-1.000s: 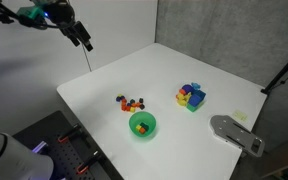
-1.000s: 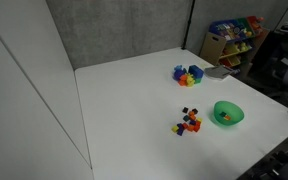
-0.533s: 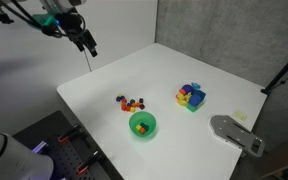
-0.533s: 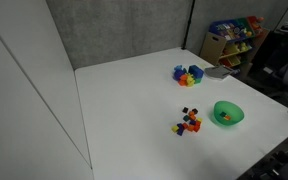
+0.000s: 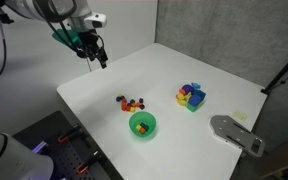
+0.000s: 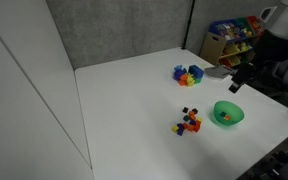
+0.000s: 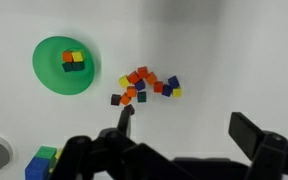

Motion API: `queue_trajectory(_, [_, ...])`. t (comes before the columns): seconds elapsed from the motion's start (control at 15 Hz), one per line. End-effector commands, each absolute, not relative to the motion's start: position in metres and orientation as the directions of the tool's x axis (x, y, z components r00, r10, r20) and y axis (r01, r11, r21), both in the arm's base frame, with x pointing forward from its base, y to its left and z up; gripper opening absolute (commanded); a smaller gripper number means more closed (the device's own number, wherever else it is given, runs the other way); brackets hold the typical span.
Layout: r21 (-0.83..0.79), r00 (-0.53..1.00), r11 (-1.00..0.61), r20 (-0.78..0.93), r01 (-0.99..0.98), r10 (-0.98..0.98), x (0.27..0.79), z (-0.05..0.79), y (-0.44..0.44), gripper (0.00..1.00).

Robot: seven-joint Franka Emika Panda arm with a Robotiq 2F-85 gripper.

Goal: Put the green block inside the bowl

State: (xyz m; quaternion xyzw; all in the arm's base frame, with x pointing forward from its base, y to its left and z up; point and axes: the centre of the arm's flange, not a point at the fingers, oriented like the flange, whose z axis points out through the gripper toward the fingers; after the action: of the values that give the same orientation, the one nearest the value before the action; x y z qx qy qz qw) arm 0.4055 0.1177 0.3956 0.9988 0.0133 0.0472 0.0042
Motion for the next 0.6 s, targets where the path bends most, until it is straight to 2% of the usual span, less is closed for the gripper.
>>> queue_trajectory(0.0, [-0.059, 0.998, -0.998, 0.065, -0.002, -0.006, 0.437, 0.370, 0.121, 1.00])
queue_trajectory(0.53, [-0.145, 0.999, -0.989, 0.036, -0.027, -0.032, 0.463, 0.296, 0.133, 1.00])
